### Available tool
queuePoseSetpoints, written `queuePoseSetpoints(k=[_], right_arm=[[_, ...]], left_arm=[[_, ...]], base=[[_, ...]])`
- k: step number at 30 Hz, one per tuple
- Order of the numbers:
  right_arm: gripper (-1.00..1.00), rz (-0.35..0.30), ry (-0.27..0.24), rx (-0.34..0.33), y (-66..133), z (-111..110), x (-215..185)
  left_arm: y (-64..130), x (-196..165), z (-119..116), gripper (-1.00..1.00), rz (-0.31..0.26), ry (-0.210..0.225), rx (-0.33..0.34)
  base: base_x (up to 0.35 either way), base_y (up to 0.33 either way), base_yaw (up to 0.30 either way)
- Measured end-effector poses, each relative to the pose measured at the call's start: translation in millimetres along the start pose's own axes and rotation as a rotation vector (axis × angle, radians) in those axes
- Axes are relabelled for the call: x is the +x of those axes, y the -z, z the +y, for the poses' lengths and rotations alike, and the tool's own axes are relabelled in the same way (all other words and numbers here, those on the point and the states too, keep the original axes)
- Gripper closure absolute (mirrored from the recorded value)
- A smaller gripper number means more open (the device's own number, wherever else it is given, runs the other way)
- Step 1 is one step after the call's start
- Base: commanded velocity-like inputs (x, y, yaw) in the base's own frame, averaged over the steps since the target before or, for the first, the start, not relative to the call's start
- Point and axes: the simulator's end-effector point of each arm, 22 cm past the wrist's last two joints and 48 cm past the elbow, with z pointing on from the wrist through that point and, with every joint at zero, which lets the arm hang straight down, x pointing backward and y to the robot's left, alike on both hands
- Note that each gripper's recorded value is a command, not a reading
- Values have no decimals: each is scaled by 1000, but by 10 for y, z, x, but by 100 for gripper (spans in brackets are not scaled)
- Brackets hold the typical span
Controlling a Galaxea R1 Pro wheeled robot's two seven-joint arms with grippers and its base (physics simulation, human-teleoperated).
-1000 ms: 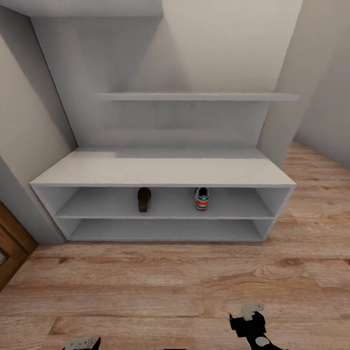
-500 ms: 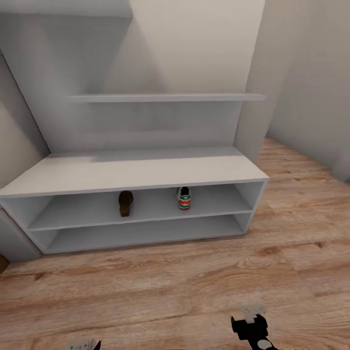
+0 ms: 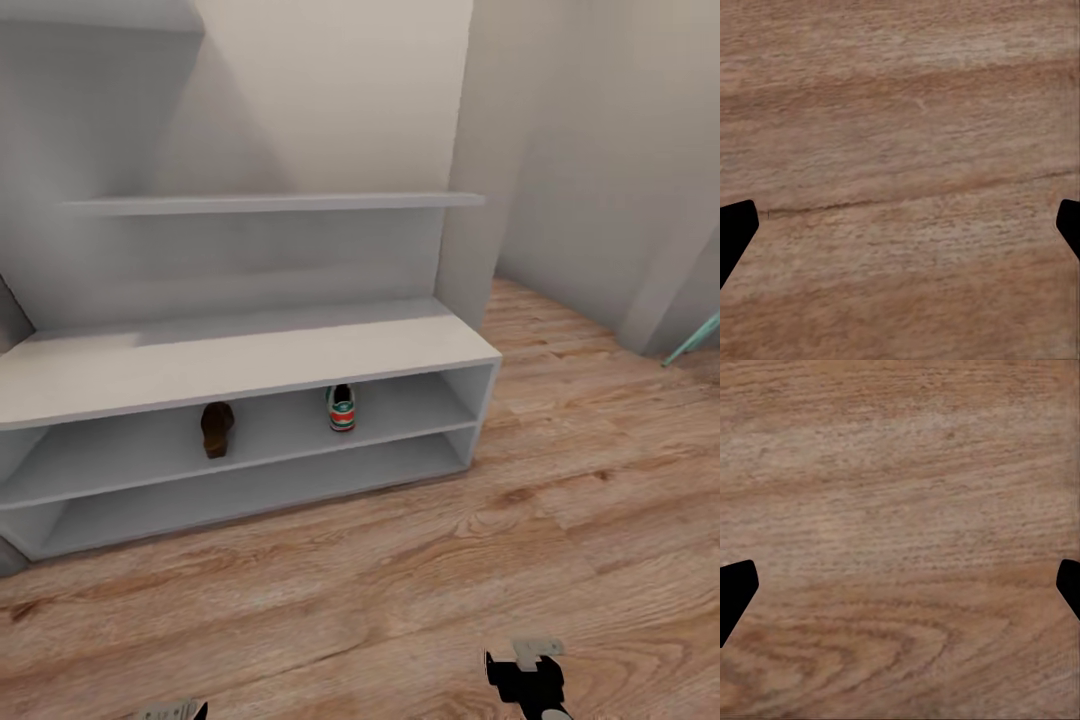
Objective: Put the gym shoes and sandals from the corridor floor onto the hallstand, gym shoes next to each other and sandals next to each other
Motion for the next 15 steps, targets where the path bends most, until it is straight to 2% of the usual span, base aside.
queuePoseSetpoints(k=[15], right_arm=[[-100, 0, -10, 1, 8, -3, 19]], left_arm=[[3, -2, 27, -100, -1, 7, -7]], base=[[0, 0, -268]])
